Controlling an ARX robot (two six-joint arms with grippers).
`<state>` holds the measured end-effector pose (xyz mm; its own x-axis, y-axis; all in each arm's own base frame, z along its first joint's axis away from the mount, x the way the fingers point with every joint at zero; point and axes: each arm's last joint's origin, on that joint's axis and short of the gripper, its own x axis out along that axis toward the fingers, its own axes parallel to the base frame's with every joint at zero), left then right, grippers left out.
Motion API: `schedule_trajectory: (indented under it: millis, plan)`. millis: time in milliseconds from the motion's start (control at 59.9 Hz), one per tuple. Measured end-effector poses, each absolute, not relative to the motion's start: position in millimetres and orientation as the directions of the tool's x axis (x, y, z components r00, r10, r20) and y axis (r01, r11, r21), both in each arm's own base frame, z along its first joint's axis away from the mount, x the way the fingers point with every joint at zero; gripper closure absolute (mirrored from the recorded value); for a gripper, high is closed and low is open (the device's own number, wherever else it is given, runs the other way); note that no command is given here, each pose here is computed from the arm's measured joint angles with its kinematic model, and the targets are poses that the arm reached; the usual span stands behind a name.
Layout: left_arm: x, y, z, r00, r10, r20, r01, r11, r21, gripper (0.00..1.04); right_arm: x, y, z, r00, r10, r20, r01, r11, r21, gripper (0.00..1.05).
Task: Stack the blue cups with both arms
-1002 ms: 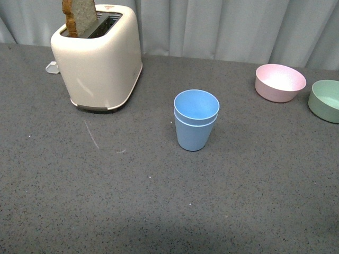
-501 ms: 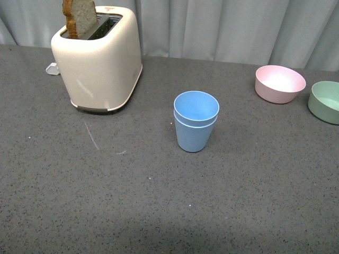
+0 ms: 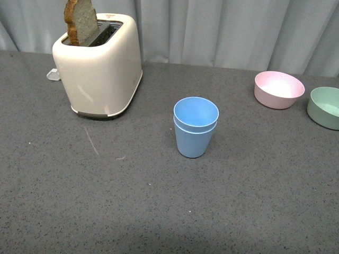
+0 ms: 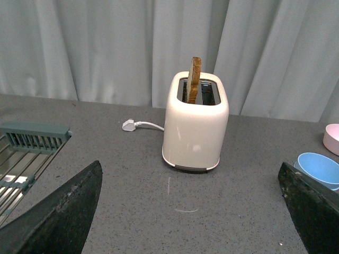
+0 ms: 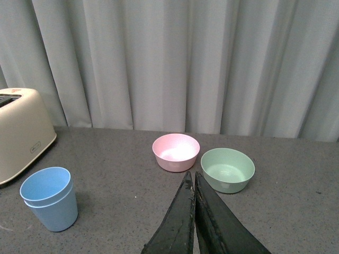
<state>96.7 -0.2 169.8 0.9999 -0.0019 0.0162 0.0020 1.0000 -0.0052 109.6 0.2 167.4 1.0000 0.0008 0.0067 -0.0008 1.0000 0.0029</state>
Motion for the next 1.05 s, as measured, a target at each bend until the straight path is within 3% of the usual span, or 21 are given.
schedule_trajectory:
  millis: [301,618,802,1053]
  plan:
    - [96.7,-0.2,169.9,1.0,-0.002,0.017,0.002,1.0,-0.005,0.07,97.8,0.2,164.5,1.0,0.003,0.001,-0.003,1.0,0.001,1.02]
    - [96.7,-0.2,169.8,1.0,-0.002,0.016,0.002,1.0,-0.005,0.07,97.7,0.2,164.6,1.0,0.003,0.001,-0.003,1.0,0.001,0.39]
    - [96.7,-0.2,169.8,1.0,-0.002,0.016,0.002,1.0,-0.005,0.07,97.7,0.2,164.6,1.0,0.003,0.001,-0.003,1.0,0.002,0.08]
    - [96.7,-0.2,169.8,1.0,-0.002,0.016,0.002,1.0,-0.005,0.07,97.7,0.2,164.6,1.0,0.003,0.001,-0.003,1.0,0.002,0.1]
